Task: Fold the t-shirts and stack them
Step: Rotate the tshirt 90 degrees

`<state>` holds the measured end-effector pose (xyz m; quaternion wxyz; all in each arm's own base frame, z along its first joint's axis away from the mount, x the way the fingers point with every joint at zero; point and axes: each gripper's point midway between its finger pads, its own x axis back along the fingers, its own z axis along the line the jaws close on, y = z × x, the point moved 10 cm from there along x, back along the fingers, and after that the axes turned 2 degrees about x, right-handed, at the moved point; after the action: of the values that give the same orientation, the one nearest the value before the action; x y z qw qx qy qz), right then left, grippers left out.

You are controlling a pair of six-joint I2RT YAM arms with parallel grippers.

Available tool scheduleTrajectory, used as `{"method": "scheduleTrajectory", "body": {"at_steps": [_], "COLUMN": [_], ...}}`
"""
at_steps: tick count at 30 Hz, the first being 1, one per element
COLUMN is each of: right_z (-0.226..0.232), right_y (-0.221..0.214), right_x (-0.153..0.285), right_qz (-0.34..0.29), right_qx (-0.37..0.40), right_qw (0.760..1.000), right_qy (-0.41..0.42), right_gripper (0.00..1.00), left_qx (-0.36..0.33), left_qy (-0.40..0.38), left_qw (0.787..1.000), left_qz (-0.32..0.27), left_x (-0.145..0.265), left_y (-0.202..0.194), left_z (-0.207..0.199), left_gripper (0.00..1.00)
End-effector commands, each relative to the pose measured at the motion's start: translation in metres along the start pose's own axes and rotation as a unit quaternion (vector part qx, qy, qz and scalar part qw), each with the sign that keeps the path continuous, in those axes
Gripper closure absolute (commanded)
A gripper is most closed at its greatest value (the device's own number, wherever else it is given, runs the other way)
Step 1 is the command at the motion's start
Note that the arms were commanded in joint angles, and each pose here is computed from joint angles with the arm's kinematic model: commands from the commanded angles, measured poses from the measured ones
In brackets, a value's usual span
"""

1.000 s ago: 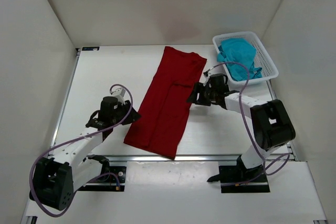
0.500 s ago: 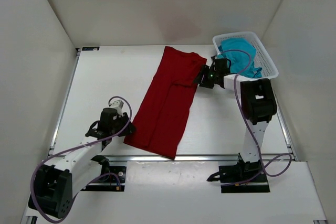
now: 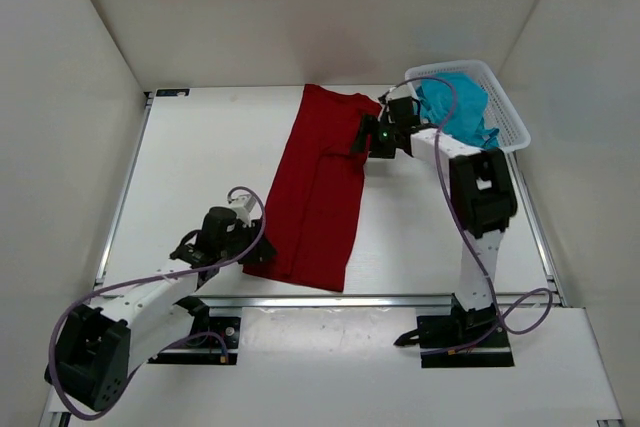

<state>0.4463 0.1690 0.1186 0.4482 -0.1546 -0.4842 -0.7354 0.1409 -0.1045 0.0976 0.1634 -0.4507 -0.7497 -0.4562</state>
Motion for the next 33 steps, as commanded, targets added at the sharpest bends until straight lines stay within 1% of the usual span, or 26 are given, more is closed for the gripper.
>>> {"method": "scheduleTrajectory", "body": {"at_steps": [1,2,3,4,5,6,7,8,9,10,11,12,13,15,16,17,18,20,23,24,25,26,28,29,31,33], "right_z": [0.03,0.027,0.035,0.041,0.042,0.05,0.049,0.045,0.048,0.053,0.05,0.056,0.059,0.061,0.063,0.064,0.066,0.068,0.074,0.071,0.069,0.064,0.049,0.048,0.037,0.031], "right_y": [0.025,0.012,0.013,-0.001,-0.024,-0.028,-0.049,-0.075,-0.082,-0.105,-0.124,-0.129,-0.144,-0.173,-0.177,-0.186,-0.192,-0.205,-0.218,-0.222,-0.22,-0.225,-0.226,-0.224,-0.217,-0.211], "right_x": [0.086,0.091,0.11,0.122,0.119,0.132,0.137,0.133,0.144,0.148,0.147,0.155,0.159,0.162,0.164,0.162,0.16,0.152,0.141,0.137,0.135,0.132,0.124,0.124,0.121,0.124], "right_qz": [-0.098,-0.091,-0.108,-0.108,-0.087,-0.101,-0.095,-0.072,-0.077,-0.056,-0.036,-0.042,-0.029,0.004,0.002,0.018,0.028,0.063,0.097,0.105,0.101,0.111,0.122,0.122,0.115,0.105], "right_qx": [0.037,0.032,0.039,0.037,0.041,0.05,0.046,0.037,0.037,0.034,0.036,0.051,0.057,0.068,0.07,0.065,0.064,0.068,0.071,0.064,0.061,0.057,0.034,0.032,0.019,0.018], "right_qw": [0.994,0.995,0.993,0.993,0.995,0.993,0.993,0.996,0.995,0.995,0.996,0.995,0.995,0.995,0.994,0.993,0.992,0.989,0.983,0.984,0.985,0.985,0.987,0.986,0.99,0.991], "right_qy": [0.023,0.02,0.026,0.032,0.037,0.042,0.043,0.042,0.059,0.075,0.072,0.076,0.07,0.074,0.083,0.095,0.108,0.116,0.137,0.126,0.123,0.12,0.102,0.105,0.084,0.076], "right_gripper": [0.35,0.34,0.33,0.33,0.34,0.38,0.46,0.52,0.67,0.8,0.89,0.91,0.93,0.86,0.78,0.69,0.66,0.57,0.56,0.56,0.57,0.59,0.75,0.78,0.92,0.99], "left_qx": [-0.023,-0.013,-0.007,0.011,0.022,0.026,0.037,0.043,0.045,0.045,0.041,0.04,0.037,0.033,0.035,0.031,0.029,0.03,0.033,0.031,0.03,0.029,0.032,0.03,0.019,0.011], "left_qy": [-0.001,0.008,0.011,0.024,0.034,0.042,0.062,0.069,0.082,0.107,0.129,0.139,0.147,0.162,0.166,0.166,0.173,0.174,0.159,0.152,0.146,0.143,0.106,0.099,0.069,0.057], "left_qw": [0.999,0.999,0.999,0.998,0.997,0.995,0.994,0.992,0.991,0.988,0.987,0.986,0.985,0.983,0.983,0.984,0.984,0.984,0.987,0.988,0.989,0.989,0.994,0.995,0.997,0.998], "left_qz": [-0.022,-0.037,-0.05,-0.059,-0.071,-0.088,-0.088,-0.096,-0.097,-0.097,-0.091,-0.087,-0.085,-0.081,-0.068,-0.061,-0.045,-0.024,-0.017,-0.013,-0.017,-0.01,-0.006,-0.005,0.013,0.028], "left_x": [0.002,0.004,0.007,0.01,0.015,0.019,0.022,0.023,0.022,0.022,0.02,0.019,0.018,0.017,0.014,0.013,0.009,0.004,0.001,0.0,0.0,-0.001,-0.005,-0.005,-0.008,-0.01], "left_y": [0.016,0.02,0.022,0.026,0.03,0.034,0.034,0.034,0.034,0.034,0.03,0.029,0.027,0.025,0.023,0.021,0.017,0.01,0.003,0.0,0.0,-0.005,-0.007,-0.007,-0.01,-0.009], "left_z": [-0.013,-0.009,-0.008,-0.001,0.004,0.006,0.013,0.014,0.016,0.015,0.016,0.017,0.017,0.019,0.02,0.019,0.021,0.024,0.024,0.021,0.02,0.018,0.004,0.0,-0.015,-0.024], "left_gripper": [0.56,0.57,0.54,0.48,0.43,0.31,0.16,0.07,0.01,0.01,0.01,0.01,0.01,0.02,0.01,0.15,0.23,0.57,0.77,0.82,0.83,0.87,0.95,0.96,0.97,0.97]}}
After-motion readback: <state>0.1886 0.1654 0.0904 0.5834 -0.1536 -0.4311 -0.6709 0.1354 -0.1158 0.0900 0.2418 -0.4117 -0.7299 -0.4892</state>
